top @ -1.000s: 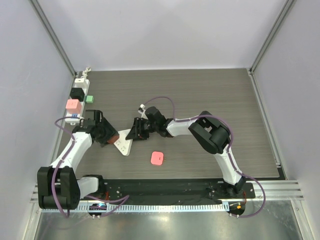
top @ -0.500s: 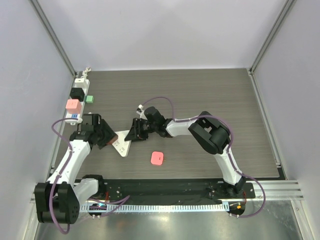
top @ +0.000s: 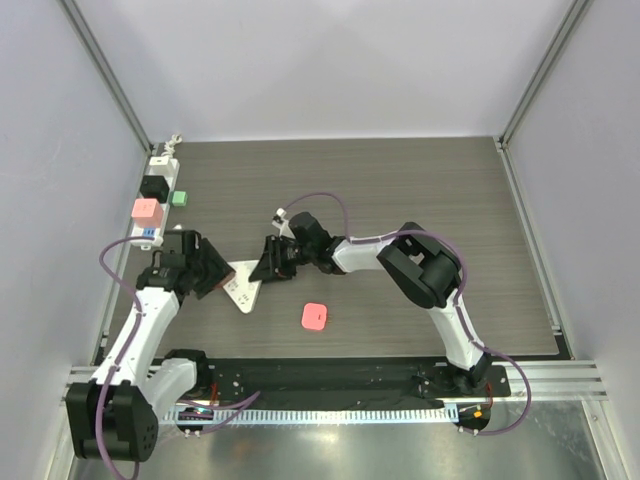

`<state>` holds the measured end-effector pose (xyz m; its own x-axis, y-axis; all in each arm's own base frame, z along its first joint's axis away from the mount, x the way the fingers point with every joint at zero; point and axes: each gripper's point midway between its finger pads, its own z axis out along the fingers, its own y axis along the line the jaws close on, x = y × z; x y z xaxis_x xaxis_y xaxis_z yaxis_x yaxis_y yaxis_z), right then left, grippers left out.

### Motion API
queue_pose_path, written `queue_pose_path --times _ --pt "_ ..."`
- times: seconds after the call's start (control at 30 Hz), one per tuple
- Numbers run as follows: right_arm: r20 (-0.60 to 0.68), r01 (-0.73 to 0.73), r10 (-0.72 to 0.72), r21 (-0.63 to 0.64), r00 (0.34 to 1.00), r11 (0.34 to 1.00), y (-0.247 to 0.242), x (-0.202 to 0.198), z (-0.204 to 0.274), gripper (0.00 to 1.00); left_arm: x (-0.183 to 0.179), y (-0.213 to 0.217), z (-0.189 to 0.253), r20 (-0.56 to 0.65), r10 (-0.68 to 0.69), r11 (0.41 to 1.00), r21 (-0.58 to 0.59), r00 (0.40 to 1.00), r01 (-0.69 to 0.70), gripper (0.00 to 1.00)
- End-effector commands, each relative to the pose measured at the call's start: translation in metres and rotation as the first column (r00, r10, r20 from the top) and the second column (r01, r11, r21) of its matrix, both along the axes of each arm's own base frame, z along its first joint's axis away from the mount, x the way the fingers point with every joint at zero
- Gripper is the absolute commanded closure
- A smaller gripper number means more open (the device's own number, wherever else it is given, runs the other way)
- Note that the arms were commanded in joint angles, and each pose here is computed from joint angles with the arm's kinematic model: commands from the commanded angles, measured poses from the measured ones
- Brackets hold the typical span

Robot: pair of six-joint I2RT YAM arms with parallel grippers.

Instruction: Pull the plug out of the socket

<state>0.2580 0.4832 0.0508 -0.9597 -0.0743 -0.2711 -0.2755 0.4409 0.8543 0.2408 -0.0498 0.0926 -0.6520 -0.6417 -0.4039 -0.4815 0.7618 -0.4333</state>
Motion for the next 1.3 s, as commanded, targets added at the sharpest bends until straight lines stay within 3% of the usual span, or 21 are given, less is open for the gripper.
queue_pose_path --times 0.0,0.23,0.47,0.57,0.6,0.67,0.77,0.9,0.97,1.13,1.27 --pt "0.037 0.205 -0.205 -0.340 0.978 0.918 -0.056 0.024 -0.087 0.99 0.008 -0.014 0.051 0.138 -0.057 0.998 -0.017 0.989 0.060 1.00" --pt "0.049 0.211 -0.207 -0.358 0.977 0.910 -0.059 0.026 -0.090 0.99 -0.005 -0.023 0.030 0.023 -0.121 0.991 -0.047 0.992 0.122 1.00" --pt "0.041 0.125 -0.119 -0.256 0.992 0.958 -0.042 0.019 -0.074 0.99 0.004 -0.031 0.070 0.170 -0.145 0.985 -0.071 0.975 0.159 1.00" --pt "0.041 0.087 -0.081 -0.188 0.996 0.978 -0.034 0.015 -0.060 0.78 0.002 -0.040 0.085 0.222 -0.180 0.973 -0.101 0.958 0.206 1.00" --pt "0.053 0.079 -0.071 -0.157 0.996 0.984 -0.030 0.015 -0.054 0.67 0.002 -0.043 0.086 0.233 -0.189 0.969 -0.110 0.954 0.219 1.00" --pt "0.044 0.059 -0.054 -0.124 0.998 0.991 -0.028 0.010 -0.045 0.59 -0.001 -0.055 0.088 0.270 -0.229 0.949 -0.152 0.935 0.276 1.00" --pt "0.073 0.070 -0.064 -0.090 0.995 0.993 -0.030 0.014 -0.028 0.35 -0.005 -0.070 0.087 0.309 -0.265 0.915 -0.218 0.913 0.340 1.00" --pt "0.128 0.111 -0.101 -0.069 0.987 0.991 -0.044 0.028 -0.002 0.17 -0.009 -0.084 0.094 0.362 -0.300 0.870 -0.277 0.883 0.408 1.00" --pt "0.166 0.141 -0.129 -0.063 0.978 0.988 -0.055 0.038 0.014 0.11 -0.010 -0.089 0.100 0.380 -0.316 0.852 -0.290 0.869 0.437 1.00" --pt "0.190 0.242 -0.220 -0.106 0.957 0.964 -0.099 0.051 0.034 0.10 -0.012 -0.102 0.102 0.401 -0.334 0.818 -0.327 0.853 0.474 1.00" --pt "0.256 0.355 -0.312 -0.143 0.915 0.924 -0.159 0.067 0.031 0.09 -0.025 -0.146 0.086 0.407 -0.419 0.704 -0.418 0.811 0.574 1.00"
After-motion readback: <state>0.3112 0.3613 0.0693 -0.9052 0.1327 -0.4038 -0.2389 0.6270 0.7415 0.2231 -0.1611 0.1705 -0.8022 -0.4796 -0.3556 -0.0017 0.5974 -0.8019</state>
